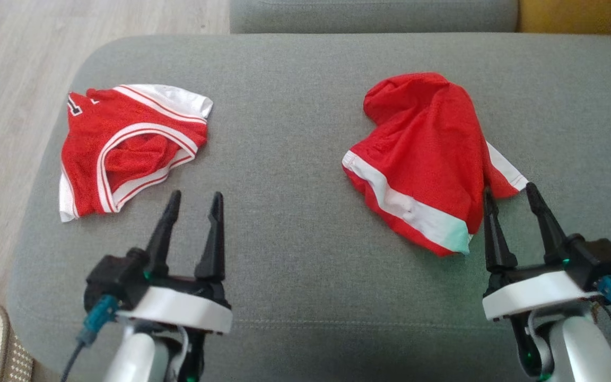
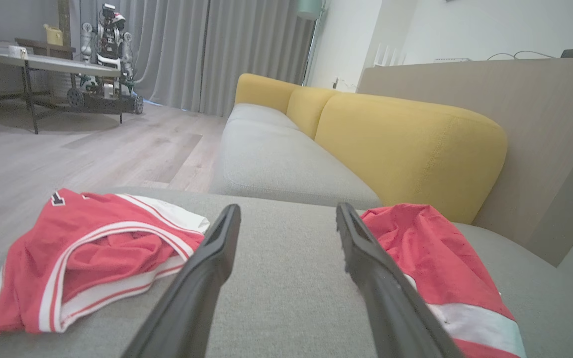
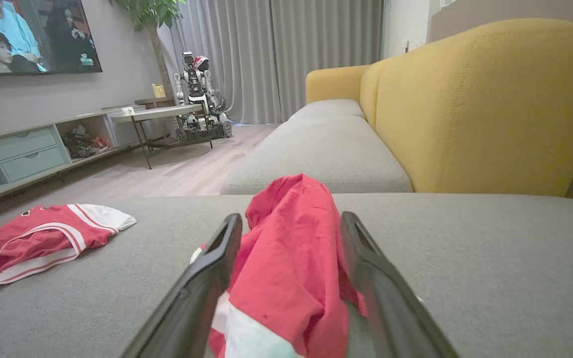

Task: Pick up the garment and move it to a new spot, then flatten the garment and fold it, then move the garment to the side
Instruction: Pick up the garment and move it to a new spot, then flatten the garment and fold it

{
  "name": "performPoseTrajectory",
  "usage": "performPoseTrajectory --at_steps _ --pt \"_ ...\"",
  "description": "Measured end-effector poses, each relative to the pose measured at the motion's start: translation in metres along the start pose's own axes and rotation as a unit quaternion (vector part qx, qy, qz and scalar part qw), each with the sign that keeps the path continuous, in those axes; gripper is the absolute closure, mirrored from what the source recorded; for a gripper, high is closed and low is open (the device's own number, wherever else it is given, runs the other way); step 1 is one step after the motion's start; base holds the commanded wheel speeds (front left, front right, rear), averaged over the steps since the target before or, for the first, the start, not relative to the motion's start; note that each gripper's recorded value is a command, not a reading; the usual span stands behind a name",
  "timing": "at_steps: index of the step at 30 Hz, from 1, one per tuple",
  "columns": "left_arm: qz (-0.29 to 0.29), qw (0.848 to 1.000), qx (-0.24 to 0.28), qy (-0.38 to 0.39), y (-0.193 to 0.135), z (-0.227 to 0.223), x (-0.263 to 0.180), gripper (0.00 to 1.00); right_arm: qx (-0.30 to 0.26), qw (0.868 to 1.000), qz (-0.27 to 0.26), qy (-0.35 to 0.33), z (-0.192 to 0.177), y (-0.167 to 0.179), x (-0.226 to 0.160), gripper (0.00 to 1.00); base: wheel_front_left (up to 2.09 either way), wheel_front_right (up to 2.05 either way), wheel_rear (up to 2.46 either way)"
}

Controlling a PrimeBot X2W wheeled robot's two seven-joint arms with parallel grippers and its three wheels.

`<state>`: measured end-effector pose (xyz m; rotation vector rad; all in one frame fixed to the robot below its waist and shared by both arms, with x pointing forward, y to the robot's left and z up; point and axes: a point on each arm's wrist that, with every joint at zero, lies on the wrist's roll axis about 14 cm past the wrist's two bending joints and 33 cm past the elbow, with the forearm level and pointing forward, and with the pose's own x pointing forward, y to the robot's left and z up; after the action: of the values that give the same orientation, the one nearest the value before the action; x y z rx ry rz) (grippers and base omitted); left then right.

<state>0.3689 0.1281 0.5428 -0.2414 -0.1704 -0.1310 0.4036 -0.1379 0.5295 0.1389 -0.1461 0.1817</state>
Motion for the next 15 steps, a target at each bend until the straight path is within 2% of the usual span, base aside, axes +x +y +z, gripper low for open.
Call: performPoseTrajectory --at_steps 8,15 --pt "-0.002 1.000 -0.012 0.017 -0.008 -0.012 0.001 0.00 -0.001 1.000 -0.011 0.024 -0.016 -0.008 -0.003 0.00 0.00 0.00 0.00" --pt "-0.006 1.000 -0.013 0.023 -0.010 -0.018 0.012 0.00 0.016 0.995 -0.059 0.073 -0.050 -0.038 -0.004 0.00 0.00 0.00 0.00"
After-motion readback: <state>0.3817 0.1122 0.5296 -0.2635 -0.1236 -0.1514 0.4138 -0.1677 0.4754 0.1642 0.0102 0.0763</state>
